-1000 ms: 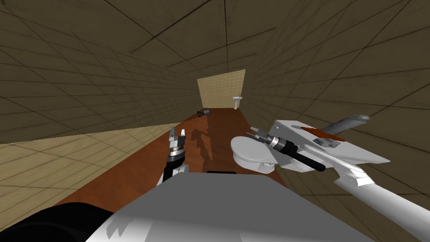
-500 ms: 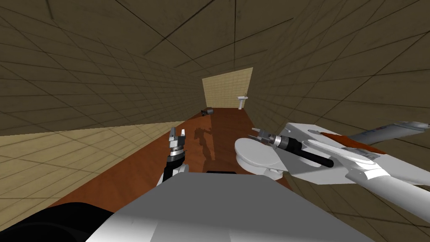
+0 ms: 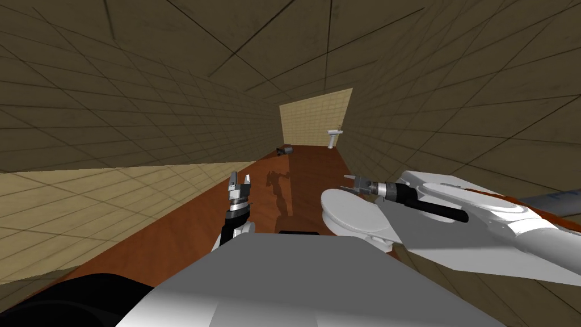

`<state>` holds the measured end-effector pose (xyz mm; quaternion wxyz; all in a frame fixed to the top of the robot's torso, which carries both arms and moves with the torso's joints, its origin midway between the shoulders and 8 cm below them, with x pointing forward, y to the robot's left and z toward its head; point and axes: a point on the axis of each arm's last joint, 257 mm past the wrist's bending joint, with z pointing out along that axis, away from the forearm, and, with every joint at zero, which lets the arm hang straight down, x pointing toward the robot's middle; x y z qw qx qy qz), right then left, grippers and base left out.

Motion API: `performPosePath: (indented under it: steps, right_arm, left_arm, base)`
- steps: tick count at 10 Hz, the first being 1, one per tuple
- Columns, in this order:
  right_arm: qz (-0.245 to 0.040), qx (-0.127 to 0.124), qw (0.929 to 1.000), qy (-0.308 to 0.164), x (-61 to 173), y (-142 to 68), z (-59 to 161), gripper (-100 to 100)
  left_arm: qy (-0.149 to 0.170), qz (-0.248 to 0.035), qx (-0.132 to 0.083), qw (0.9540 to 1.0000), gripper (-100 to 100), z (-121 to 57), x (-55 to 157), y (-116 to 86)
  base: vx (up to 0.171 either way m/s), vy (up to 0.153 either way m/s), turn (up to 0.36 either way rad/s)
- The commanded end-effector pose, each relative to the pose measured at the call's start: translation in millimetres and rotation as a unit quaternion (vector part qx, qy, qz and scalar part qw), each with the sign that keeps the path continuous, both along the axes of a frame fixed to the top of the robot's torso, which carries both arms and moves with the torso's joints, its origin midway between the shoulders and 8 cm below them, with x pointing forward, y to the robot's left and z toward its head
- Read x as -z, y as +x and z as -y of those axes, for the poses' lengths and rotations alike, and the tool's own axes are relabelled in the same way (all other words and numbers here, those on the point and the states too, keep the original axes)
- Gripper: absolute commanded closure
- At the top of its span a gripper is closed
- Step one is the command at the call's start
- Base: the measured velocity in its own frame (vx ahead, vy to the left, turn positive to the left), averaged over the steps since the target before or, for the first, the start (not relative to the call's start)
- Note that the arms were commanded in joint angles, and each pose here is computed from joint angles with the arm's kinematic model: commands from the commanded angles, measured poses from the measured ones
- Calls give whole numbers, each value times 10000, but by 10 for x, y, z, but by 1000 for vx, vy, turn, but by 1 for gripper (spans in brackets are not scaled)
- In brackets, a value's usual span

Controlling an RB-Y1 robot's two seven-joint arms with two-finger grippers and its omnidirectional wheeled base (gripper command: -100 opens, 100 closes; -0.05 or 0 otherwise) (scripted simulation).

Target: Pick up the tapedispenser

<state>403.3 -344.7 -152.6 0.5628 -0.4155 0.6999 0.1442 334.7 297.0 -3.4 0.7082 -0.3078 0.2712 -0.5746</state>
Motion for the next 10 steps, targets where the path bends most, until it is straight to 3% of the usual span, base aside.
performPosePath:
  steps: [1, 5, 7, 8, 10]
  right_arm:
    - [-73, -73, 9996, -246, 1, -17, 77, -100]
    - [-393, -221, 9948, -910, 131, -113, 374, -100]
    - [-772, -299, 9867, -1396, 267, -249, 664, -100]
    - [-779, -315, 9855, -1475, 243, -245, 689, -100]
    - [-1206, -342, 9738, -1900, 351, -412, 998, -100]
  left_arm:
    - [0, 0, 0, 10000, 0, 0, 0, 0]
    - [1, 0, 0, 10000, 0, 0, 0, 0]
    - [1, 0, 0, 10000, 0, 0, 0, 0]
    - [1, 0, 0, 10000, 0, 0, 0, 0]
    - [1, -1, -1, 10000, 0, -1, 0, 0]
  base:
    - [1, -25, 89]
    - [-13, -53, 115]
    - [-25, -114, 163]
    - [-43, -135, 77]
    - [-59, -145, 109]
